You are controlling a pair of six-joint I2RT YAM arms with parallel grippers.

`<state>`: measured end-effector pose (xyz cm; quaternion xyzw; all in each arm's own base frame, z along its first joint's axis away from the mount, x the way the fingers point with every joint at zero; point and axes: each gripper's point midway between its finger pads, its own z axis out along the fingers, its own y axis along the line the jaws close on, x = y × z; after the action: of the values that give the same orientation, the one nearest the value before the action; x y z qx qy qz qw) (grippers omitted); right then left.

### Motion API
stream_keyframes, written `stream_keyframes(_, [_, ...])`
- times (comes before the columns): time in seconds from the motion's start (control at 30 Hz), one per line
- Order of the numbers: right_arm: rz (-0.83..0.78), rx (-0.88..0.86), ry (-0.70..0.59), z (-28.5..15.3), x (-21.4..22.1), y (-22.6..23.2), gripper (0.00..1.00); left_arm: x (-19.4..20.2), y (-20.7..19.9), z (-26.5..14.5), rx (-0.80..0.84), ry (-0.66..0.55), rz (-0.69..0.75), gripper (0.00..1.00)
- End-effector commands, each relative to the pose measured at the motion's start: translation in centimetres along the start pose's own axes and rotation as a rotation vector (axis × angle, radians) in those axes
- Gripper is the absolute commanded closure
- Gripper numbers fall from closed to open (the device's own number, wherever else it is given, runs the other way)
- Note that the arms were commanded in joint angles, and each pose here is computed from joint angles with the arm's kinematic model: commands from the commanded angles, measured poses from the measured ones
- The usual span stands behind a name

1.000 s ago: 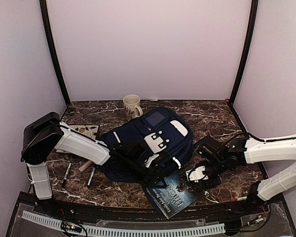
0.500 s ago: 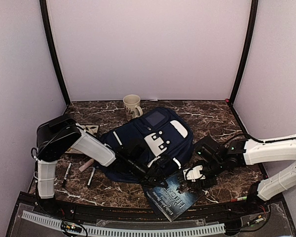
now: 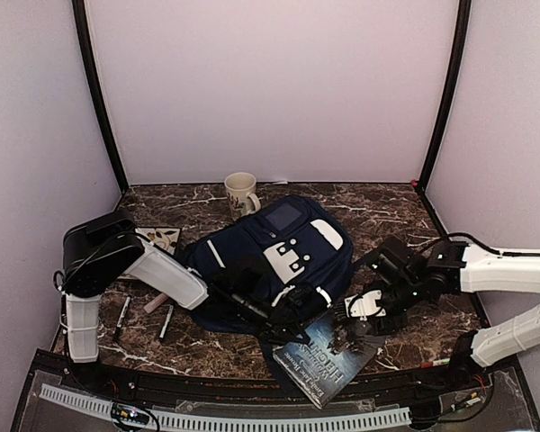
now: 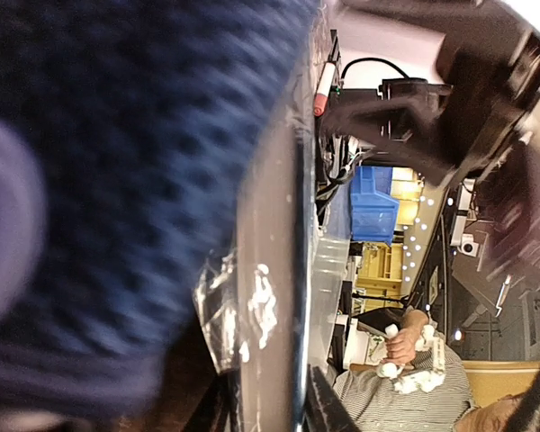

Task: Pack the student bag
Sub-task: Pick up the book at the center of the board.

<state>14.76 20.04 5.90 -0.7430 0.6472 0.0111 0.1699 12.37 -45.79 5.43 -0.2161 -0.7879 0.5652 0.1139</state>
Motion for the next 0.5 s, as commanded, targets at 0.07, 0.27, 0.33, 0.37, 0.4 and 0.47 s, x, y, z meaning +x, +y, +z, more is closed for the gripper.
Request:
stream_keyframes(0.07, [0.146,0.038,-0.133,-7.6,-2.5,-4.7,0.27,-0.2,-6.3,-1.5,-0.049,-0.051,0.143,1.00])
stream_keyframes(0.27, [0.273,-0.033,-0.341,-12.0,-5.4,-8.4,0.02,-1.2,-7.4,-5.2,-0.397,-0.057,0.316,1.00])
stream_keyframes(0.33, [0.285,-0.111,-0.430,-13.9,-6.2,-9.2,0.00,-1.2,-7.5,-6.7,-0.496,-0.040,0.371,1.00])
stream_keyframes(0.37, [0.275,-0.163,-0.468,-14.5,-6.7,-9.2,0.00,-1.2,-7.5,-7.4,-0.535,-0.036,0.394,1.00])
stream_keyframes(0.4, [0.251,-0.214,-0.488,-14.8,-7.1,-8.7,0.00,-1.1,-7.6,-7.9,-0.565,-0.032,0.418,1.00])
stream_keyframes(0.47, [0.188,-0.297,-0.496,-15.0,-7.5,-7.9,0.00,-1.3,-8.0,-8.8,-0.608,-0.034,0.475,1.00])
